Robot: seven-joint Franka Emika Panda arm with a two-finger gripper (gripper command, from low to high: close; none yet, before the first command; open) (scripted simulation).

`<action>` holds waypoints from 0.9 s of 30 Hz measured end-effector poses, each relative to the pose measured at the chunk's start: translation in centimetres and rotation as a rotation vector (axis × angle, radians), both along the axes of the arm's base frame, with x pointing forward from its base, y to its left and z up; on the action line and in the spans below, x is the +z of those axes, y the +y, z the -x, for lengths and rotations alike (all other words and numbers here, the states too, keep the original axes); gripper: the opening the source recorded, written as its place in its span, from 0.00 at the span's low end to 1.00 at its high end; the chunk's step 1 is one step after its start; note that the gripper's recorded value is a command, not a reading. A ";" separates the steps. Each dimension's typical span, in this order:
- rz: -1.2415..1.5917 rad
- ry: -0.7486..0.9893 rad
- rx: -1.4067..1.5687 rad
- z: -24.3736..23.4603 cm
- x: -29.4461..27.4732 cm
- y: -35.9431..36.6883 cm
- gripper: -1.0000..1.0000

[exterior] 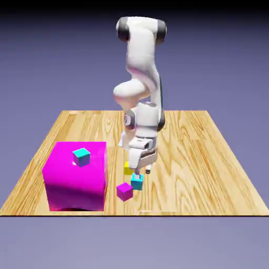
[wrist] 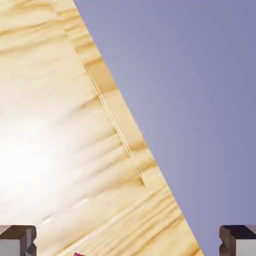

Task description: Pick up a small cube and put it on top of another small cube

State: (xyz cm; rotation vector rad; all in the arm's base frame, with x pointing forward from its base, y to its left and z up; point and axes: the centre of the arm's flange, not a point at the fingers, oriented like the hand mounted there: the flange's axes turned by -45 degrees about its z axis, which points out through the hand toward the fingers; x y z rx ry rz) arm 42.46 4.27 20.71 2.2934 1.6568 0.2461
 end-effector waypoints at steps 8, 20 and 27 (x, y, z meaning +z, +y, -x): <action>0.351 0.110 0.417 2.0 -4.0 -0.6 0.50; 0.703 0.218 0.830 3.8 -5.6 -1.7 0.50; 0.694 0.224 0.832 2.7 -10.3 -3.6 0.00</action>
